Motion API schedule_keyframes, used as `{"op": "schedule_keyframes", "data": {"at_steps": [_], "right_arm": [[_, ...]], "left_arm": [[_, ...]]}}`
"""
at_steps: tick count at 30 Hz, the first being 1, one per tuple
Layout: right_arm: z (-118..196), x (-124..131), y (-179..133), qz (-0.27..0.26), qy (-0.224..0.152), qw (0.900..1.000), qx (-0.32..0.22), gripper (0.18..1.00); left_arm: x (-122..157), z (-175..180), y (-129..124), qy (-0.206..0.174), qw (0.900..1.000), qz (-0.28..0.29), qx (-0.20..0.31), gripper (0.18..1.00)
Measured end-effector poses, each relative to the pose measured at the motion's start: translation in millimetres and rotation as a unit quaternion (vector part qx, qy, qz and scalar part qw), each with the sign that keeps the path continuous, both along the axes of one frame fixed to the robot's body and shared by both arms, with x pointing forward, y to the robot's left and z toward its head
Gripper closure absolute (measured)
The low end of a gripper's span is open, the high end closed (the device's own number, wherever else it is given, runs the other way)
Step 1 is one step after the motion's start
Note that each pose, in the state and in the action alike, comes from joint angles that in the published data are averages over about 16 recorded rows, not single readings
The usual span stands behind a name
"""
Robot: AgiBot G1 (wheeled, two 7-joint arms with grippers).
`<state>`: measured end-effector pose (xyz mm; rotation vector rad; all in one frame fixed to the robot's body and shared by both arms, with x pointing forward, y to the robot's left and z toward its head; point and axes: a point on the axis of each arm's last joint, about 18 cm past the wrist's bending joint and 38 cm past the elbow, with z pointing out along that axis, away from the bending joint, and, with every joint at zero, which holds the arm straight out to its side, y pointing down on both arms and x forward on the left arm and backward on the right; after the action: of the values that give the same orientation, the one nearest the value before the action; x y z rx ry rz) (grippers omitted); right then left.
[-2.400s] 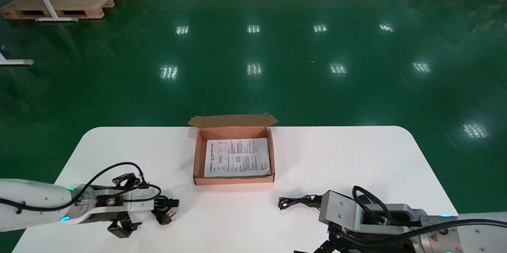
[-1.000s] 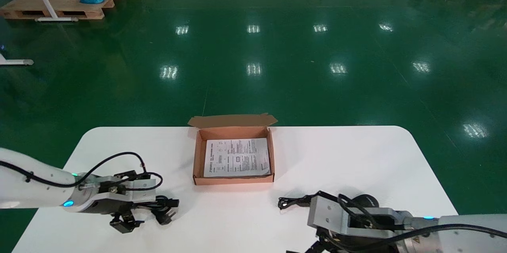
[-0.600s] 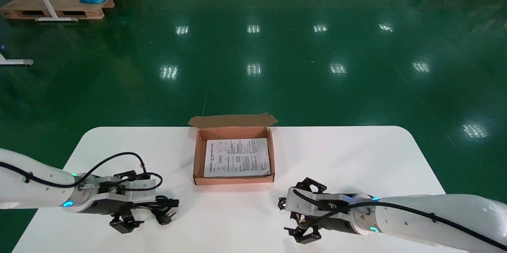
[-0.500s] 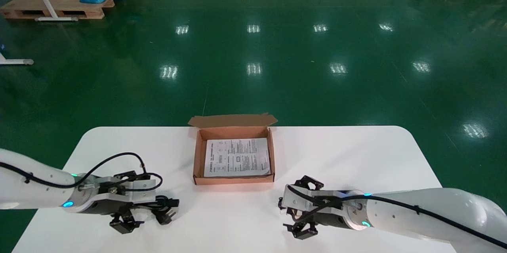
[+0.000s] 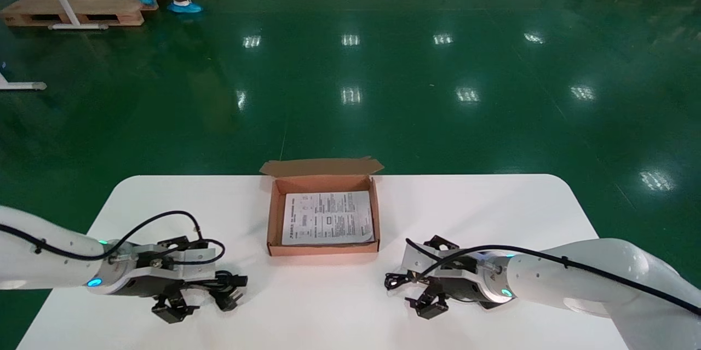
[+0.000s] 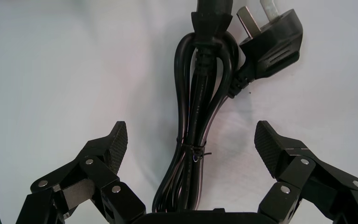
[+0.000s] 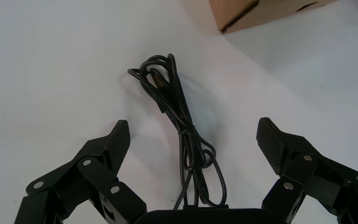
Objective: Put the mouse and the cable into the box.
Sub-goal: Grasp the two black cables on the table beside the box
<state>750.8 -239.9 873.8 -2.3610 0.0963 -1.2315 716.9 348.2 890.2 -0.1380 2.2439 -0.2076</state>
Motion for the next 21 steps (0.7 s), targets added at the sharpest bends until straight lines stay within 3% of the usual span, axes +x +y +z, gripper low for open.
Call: {"op": "schedule_keyframes", "data": {"at_steps": [11,21], "right_arm": [[0.5,-0.1,-0.3,0.0,0.0,1.0,0.001,0.208],[0.3,-1.2,0.5,0.003,-0.001,1.0,0.001,0.316]], "left_arm": [[0.0,-0.1,0.1,0.0,1.0,0.0,0.0,0.208],[0.0,-0.1,0.1,0.0,1.0,0.0,0.0,0.317]]}}
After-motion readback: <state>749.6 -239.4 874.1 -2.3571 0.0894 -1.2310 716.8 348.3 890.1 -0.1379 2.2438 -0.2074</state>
